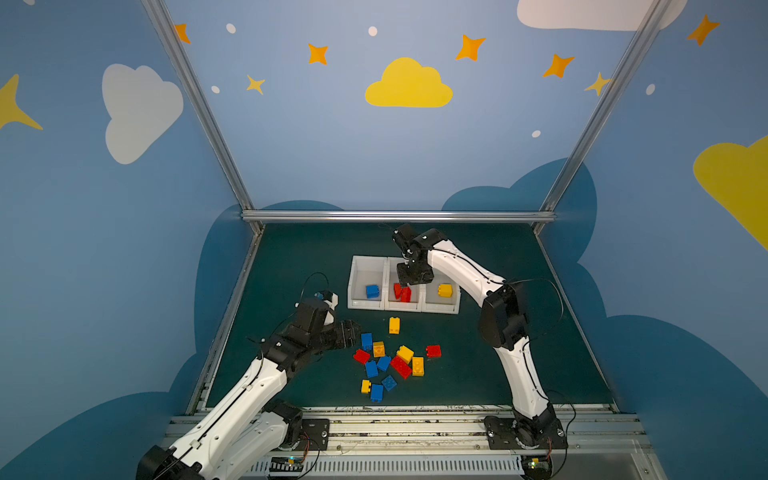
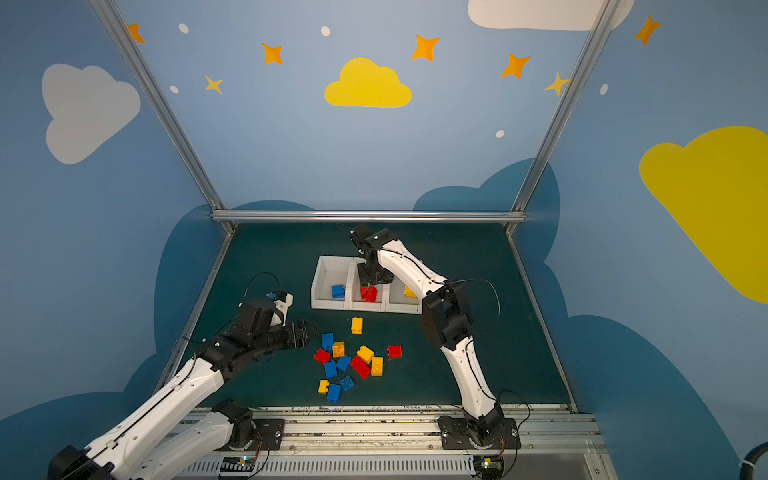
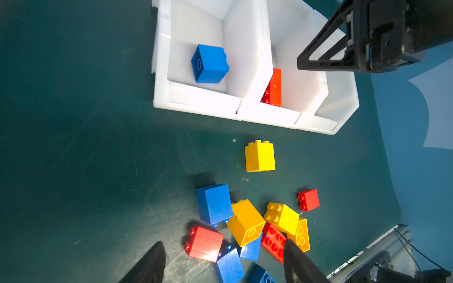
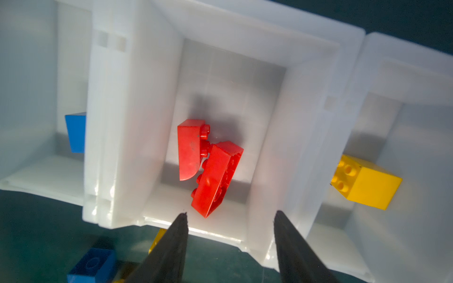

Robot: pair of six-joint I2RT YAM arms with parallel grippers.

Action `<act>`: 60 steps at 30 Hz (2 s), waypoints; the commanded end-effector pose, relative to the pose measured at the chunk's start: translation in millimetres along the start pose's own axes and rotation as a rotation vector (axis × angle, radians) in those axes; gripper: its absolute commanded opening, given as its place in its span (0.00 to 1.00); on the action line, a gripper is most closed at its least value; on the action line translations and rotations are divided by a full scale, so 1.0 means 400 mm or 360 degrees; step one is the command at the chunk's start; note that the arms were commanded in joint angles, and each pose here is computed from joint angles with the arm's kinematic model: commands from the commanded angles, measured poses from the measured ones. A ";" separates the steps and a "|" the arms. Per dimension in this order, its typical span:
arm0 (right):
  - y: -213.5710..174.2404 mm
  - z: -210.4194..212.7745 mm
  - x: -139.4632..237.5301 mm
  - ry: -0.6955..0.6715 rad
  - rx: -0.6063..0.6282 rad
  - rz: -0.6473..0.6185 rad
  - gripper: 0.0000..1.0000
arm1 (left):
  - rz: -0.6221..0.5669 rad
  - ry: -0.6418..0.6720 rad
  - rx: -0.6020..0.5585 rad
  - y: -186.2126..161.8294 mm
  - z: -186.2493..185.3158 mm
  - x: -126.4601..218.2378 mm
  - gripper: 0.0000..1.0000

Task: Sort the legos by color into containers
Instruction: 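Withdraw the right gripper while the left gripper grasps a yellow brick, then carry the yellow brick with the left gripper over the yellow compartment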

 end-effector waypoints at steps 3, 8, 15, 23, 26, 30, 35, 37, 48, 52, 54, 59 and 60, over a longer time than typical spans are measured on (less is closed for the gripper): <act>-0.003 0.006 0.139 0.0099 0.0019 -0.0150 0.58 | 0.0059 0.0023 -0.0010 -0.017 0.000 -0.004 0.76; -0.025 0.009 0.206 0.0140 0.0075 -0.0200 0.58 | 0.0101 0.0030 -0.0053 -0.022 -0.016 -0.008 0.76; -0.142 -0.024 0.248 0.0226 0.0010 -0.0237 0.58 | 0.0224 0.0036 -0.0120 -0.051 -0.058 -0.035 0.75; -0.314 -0.104 0.261 0.0153 -0.0112 -0.0184 0.58 | 0.0398 -0.0004 -0.0175 -0.068 -0.125 -0.108 0.74; -0.370 -0.132 0.254 0.0133 -0.0180 -0.0155 0.59 | 0.0472 0.0047 -0.0177 -0.069 -0.141 -0.137 0.72; -0.421 -0.160 0.244 0.0138 -0.0267 -0.0146 0.59 | 0.0529 0.0159 -0.0154 -0.078 -0.142 -0.164 0.70; -0.454 -0.179 0.228 0.0146 -0.0321 -0.0145 0.59 | 0.0571 0.0214 -0.0133 -0.087 -0.141 -0.193 0.69; -0.459 -0.183 0.224 0.0156 -0.0329 -0.0146 0.59 | 0.0599 0.0249 -0.0137 -0.088 -0.144 -0.204 0.68; -0.455 -0.182 0.205 0.0182 -0.0347 -0.0111 0.59 | 0.0619 0.0374 -0.0145 -0.099 -0.139 -0.248 0.60; -0.453 -0.181 0.199 0.0185 -0.0363 -0.0095 0.59 | 0.0631 0.0385 -0.0156 -0.101 -0.138 -0.267 0.54; -0.453 -0.180 0.197 0.0189 -0.0370 -0.0086 0.58 | 0.0636 0.0390 -0.0160 -0.102 -0.138 -0.278 0.50; -0.456 -0.181 0.196 0.0185 -0.0381 -0.0077 0.58 | 0.0640 0.0400 -0.0180 -0.103 -0.136 -0.287 0.42; -0.457 -0.181 0.196 0.0183 -0.0382 -0.0078 0.58 | 0.0638 0.0396 -0.0185 -0.103 -0.136 -0.287 0.41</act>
Point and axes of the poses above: each gripper's point midway between its finger pads, its own x axis back along the fingers, its own z axis along the line the jaws close on, y = z × x, the point moved 10 cm from there along x, back along the fingers, and after that the axes turned 5 degrees about x, right-handed, at the moved point
